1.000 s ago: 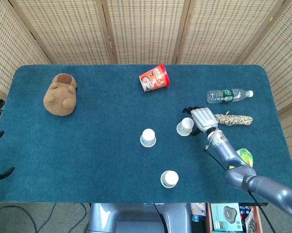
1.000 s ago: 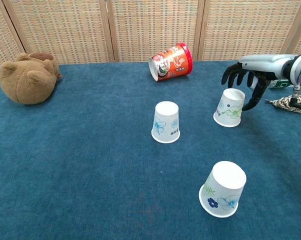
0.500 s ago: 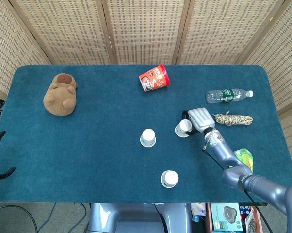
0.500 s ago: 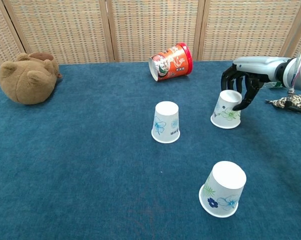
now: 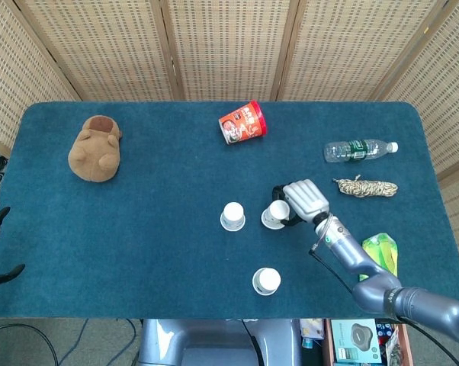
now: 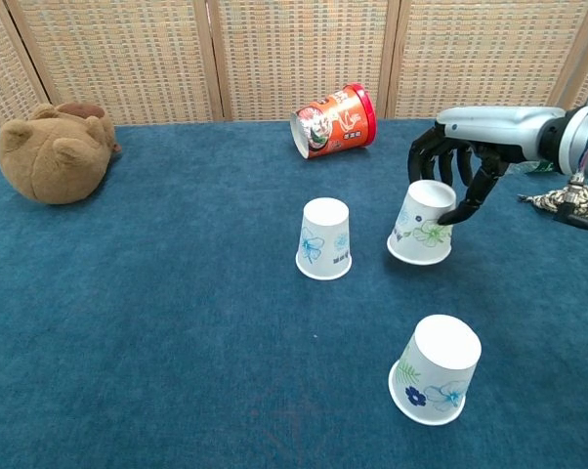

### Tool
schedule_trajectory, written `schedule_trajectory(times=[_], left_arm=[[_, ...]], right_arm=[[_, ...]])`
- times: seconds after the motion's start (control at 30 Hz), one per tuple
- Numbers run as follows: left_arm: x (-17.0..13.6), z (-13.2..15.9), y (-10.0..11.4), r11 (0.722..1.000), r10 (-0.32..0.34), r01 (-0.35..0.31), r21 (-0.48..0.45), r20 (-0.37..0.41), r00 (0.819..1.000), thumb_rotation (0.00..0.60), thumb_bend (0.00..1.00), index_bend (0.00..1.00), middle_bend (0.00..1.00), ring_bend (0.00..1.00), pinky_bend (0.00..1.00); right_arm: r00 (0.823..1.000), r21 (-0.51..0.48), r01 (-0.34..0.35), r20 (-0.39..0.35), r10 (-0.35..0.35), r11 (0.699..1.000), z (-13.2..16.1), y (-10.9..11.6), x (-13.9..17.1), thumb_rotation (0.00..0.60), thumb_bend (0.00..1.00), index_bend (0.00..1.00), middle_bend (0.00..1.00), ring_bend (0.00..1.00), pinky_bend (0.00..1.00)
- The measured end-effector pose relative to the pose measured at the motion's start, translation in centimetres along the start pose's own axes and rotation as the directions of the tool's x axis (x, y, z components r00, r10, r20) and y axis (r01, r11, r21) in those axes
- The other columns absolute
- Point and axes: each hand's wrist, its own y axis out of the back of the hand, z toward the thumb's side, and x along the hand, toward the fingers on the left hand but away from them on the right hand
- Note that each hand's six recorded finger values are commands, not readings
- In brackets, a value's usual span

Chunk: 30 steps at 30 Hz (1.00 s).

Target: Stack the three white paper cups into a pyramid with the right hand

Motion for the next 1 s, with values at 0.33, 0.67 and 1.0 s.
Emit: schedule_trajectory(times=[0.33, 0.67, 1.0], left_arm=[[0.0, -0.1, 0.1, 1.0, 0.003, -0.003, -0.004, 0.003, 1.0, 0.6, 0.06, 0.0, 0.0, 0.0, 0.0], [0.0, -0.2, 0.2, 1.0, 0.003, -0.003, -0.013, 0.003, 1.0, 0.6, 0.06, 0.0, 0.0, 0.0, 0.0], [0.1, -0.3, 0.3, 1.0, 0.005, -0.005, -0.017, 0.006, 1.0, 0.6, 0.06, 0.0, 0.0, 0.0, 0.0]], right_arm=[[1.0, -0.002, 0.027, -0.009, -0.027, 1.0, 2.0, -0.7, -1.2, 0.6, 0.34, 0.47, 0.58, 0.49, 0.54], [0.999, 0.049, 0.033, -0.002, -0.033, 0.998, 2.8, -1.4, -2.4, 0.6, 0.34, 0.47, 0.58, 0.49, 0.54], [0.999, 0.077, 0.033, 0.0, -0.033, 0.996, 3.6, -1.9, -3.1, 0.6, 0.34, 0.47, 0.56, 0.49, 0.54]])
